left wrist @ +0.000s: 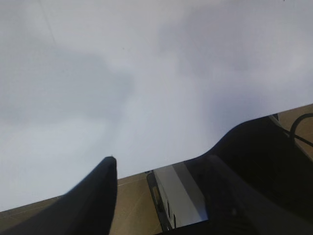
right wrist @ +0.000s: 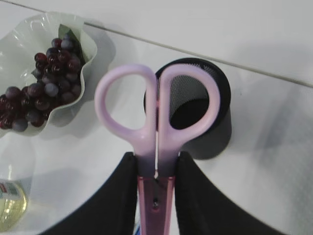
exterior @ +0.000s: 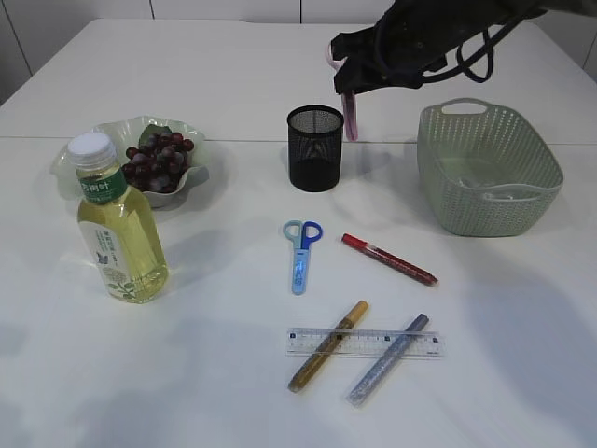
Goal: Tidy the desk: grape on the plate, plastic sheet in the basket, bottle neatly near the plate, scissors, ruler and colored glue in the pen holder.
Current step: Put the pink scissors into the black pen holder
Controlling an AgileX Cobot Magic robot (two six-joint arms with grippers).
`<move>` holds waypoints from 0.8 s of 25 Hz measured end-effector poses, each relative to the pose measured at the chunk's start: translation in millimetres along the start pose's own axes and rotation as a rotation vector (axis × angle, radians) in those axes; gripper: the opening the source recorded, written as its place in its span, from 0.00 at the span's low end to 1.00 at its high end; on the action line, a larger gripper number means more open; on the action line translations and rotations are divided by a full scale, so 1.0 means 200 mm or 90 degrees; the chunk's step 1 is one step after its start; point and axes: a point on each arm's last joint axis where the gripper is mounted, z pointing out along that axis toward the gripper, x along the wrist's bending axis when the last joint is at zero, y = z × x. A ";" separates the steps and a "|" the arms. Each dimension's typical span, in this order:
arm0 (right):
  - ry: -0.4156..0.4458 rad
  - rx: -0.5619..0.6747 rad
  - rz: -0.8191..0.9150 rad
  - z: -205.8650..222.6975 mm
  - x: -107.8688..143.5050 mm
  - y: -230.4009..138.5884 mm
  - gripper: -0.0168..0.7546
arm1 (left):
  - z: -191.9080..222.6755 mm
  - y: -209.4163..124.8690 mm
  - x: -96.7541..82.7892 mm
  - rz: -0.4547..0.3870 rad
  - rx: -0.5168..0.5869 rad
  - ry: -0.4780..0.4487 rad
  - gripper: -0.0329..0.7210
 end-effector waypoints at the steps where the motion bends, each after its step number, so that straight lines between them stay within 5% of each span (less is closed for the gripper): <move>1: 0.004 -0.009 0.002 0.04 -0.01 0.00 0.28 | 0.00 0.00 0.00 0.000 0.001 0.000 0.59; 12: 0.042 -0.158 -0.013 0.32 -0.10 0.09 0.28 | 0.00 -0.01 0.00 0.000 0.008 0.000 0.59; 20: 0.015 -0.208 -0.068 0.42 -0.15 0.07 0.28 | 0.00 -0.01 0.00 0.000 0.008 0.000 0.59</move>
